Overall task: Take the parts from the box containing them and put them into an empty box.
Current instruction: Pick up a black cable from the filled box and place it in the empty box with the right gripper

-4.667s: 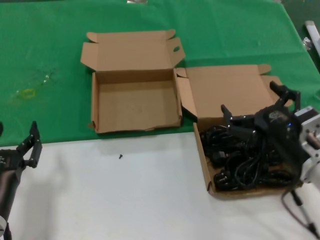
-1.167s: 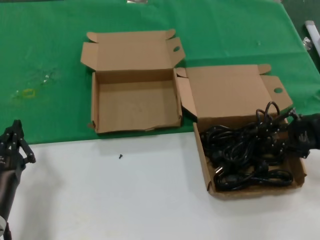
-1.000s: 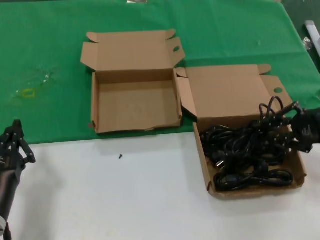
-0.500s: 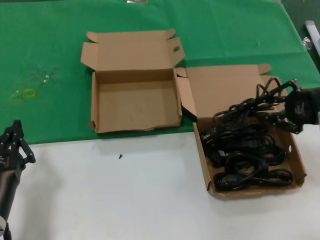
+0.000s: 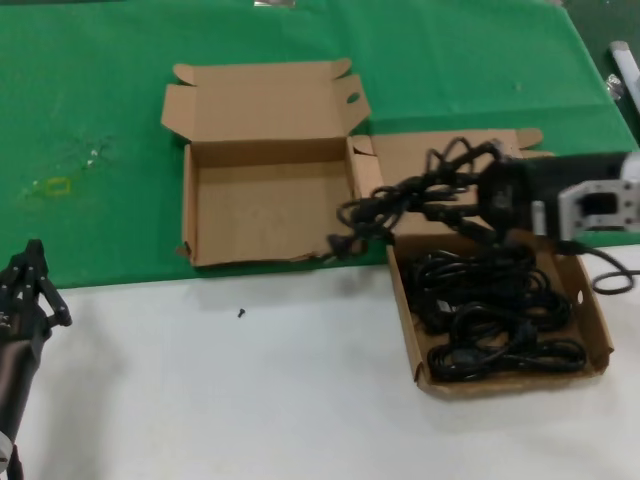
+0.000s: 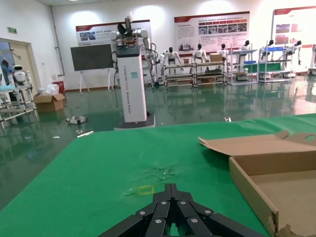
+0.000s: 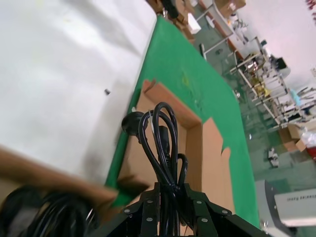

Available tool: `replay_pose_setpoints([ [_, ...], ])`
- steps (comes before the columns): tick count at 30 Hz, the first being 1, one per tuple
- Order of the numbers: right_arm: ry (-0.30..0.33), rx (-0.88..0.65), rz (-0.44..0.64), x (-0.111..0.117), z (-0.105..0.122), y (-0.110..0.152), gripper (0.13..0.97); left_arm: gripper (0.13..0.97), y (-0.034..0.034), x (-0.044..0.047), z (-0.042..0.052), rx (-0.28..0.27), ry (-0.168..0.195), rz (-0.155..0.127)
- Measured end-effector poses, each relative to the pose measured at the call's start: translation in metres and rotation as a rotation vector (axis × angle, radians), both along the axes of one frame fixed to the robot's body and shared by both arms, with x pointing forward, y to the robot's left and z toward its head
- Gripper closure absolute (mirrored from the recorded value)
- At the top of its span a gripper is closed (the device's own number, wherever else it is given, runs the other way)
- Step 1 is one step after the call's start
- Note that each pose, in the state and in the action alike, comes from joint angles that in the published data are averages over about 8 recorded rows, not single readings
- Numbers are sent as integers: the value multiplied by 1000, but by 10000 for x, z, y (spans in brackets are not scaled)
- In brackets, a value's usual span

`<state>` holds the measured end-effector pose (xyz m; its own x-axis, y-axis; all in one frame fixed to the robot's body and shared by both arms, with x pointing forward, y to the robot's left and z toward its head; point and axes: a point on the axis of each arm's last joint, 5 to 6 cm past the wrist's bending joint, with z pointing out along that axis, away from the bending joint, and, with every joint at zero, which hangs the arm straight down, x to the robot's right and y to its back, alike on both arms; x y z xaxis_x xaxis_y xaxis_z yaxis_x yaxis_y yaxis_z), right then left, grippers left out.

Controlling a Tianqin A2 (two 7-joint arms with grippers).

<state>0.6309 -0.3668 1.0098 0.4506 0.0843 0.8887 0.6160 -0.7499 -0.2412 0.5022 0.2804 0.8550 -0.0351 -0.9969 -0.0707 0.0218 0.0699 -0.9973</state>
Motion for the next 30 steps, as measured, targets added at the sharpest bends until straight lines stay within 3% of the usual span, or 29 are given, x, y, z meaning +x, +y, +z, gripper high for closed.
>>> replay_pose_setpoints([
  [18,-29,71,70,600,-235,1023,864,955,0,0,0,0,0,0],
  [30,-31,75,41,1031,-408,1378,865,955,0,0,0,0,0,0],
])
